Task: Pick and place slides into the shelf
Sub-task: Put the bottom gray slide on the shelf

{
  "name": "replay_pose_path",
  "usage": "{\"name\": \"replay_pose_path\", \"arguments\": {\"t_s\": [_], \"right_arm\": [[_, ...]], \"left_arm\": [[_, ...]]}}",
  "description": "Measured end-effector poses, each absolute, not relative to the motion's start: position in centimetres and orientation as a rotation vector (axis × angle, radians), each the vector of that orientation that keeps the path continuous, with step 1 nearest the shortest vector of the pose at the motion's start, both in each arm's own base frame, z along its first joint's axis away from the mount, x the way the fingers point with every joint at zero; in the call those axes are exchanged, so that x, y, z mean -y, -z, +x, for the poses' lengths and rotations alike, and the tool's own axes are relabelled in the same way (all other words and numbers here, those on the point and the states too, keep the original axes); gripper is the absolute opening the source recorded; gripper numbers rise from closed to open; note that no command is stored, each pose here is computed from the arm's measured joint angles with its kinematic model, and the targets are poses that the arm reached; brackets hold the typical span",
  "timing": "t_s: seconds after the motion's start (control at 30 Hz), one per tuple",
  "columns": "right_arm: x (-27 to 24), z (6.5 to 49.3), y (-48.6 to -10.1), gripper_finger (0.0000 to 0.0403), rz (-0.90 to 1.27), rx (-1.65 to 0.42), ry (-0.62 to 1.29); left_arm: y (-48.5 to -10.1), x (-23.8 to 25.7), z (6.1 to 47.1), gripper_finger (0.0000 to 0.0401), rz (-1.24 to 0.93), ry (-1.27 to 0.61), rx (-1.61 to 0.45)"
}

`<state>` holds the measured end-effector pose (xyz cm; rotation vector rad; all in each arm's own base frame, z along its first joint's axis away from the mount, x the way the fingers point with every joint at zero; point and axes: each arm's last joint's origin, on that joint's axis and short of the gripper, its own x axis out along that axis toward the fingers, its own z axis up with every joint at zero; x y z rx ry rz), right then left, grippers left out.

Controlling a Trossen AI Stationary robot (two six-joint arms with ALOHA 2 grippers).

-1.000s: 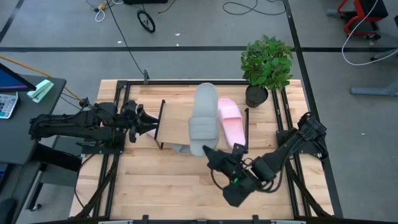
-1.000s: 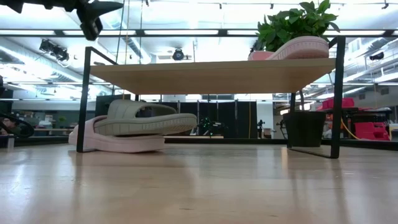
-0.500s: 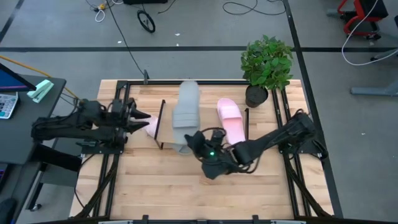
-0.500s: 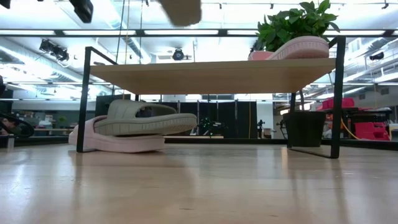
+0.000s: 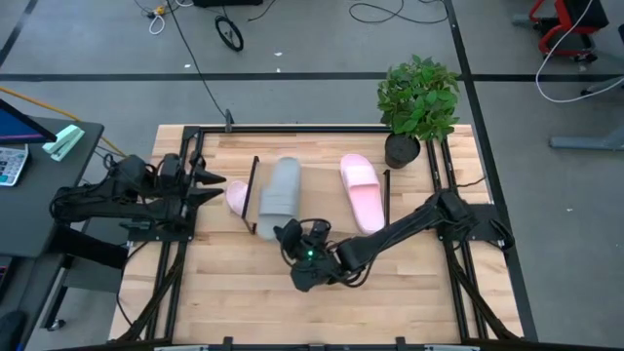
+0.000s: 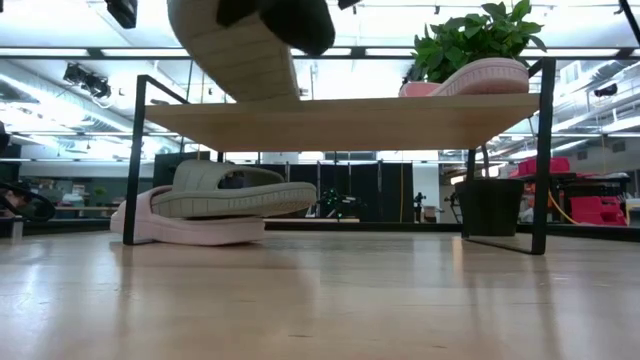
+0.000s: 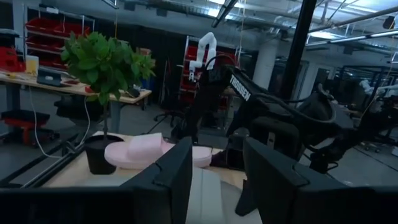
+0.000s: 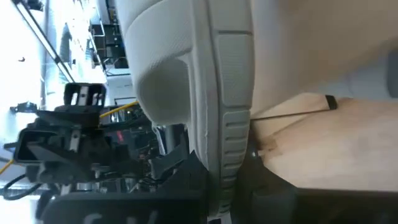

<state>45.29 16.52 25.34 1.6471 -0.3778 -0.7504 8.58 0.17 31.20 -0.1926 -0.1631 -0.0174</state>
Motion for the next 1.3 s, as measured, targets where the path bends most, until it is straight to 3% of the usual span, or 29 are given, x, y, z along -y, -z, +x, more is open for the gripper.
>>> {"name": "replay_pose_path", "arguments": {"t_s": [1.3], "right_arm": [[-17.1, 43.4, -23.4, 0.0030, 1.503, 0.249, 0.901]], "left_arm": [[-30.4, -0.2, 8.7, 0.0130, -0.222, 0.011, 0.084]]}}
